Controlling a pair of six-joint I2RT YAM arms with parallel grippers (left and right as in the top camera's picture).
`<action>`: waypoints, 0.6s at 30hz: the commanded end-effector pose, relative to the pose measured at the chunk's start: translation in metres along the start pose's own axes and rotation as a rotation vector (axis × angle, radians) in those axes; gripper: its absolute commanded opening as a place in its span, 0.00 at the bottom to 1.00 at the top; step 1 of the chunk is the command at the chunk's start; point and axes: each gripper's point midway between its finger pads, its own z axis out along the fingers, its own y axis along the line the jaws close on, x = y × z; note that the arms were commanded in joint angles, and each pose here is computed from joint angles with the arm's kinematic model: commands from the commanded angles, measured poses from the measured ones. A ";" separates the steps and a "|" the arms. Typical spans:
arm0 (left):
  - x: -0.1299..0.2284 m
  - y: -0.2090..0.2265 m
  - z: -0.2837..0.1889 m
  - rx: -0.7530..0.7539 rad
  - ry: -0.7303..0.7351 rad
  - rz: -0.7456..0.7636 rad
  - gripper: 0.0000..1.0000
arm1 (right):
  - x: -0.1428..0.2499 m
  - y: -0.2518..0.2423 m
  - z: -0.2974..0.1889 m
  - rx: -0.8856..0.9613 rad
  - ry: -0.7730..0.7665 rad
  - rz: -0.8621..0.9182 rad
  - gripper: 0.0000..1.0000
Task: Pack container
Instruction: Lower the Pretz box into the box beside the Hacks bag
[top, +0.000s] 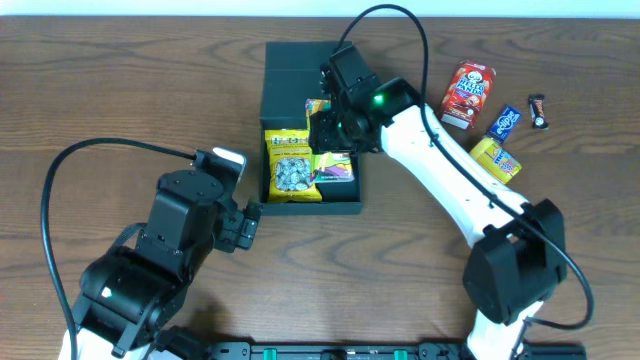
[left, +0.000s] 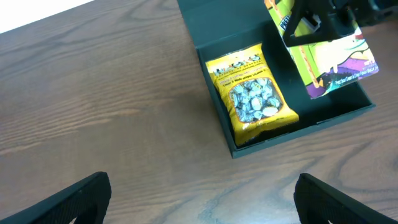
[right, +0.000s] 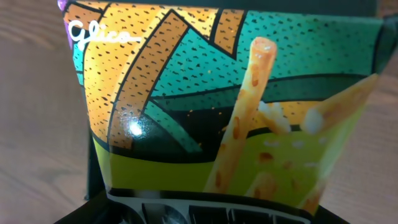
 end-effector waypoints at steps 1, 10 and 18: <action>-0.003 0.000 -0.002 0.001 -0.009 -0.009 0.95 | 0.014 -0.015 0.032 0.074 0.063 0.108 0.57; -0.003 0.000 -0.002 0.001 -0.009 -0.009 0.95 | 0.034 -0.031 0.054 0.136 0.162 0.131 0.57; -0.003 0.000 -0.002 0.001 -0.009 -0.008 0.95 | 0.035 -0.036 0.053 0.158 0.164 0.101 0.85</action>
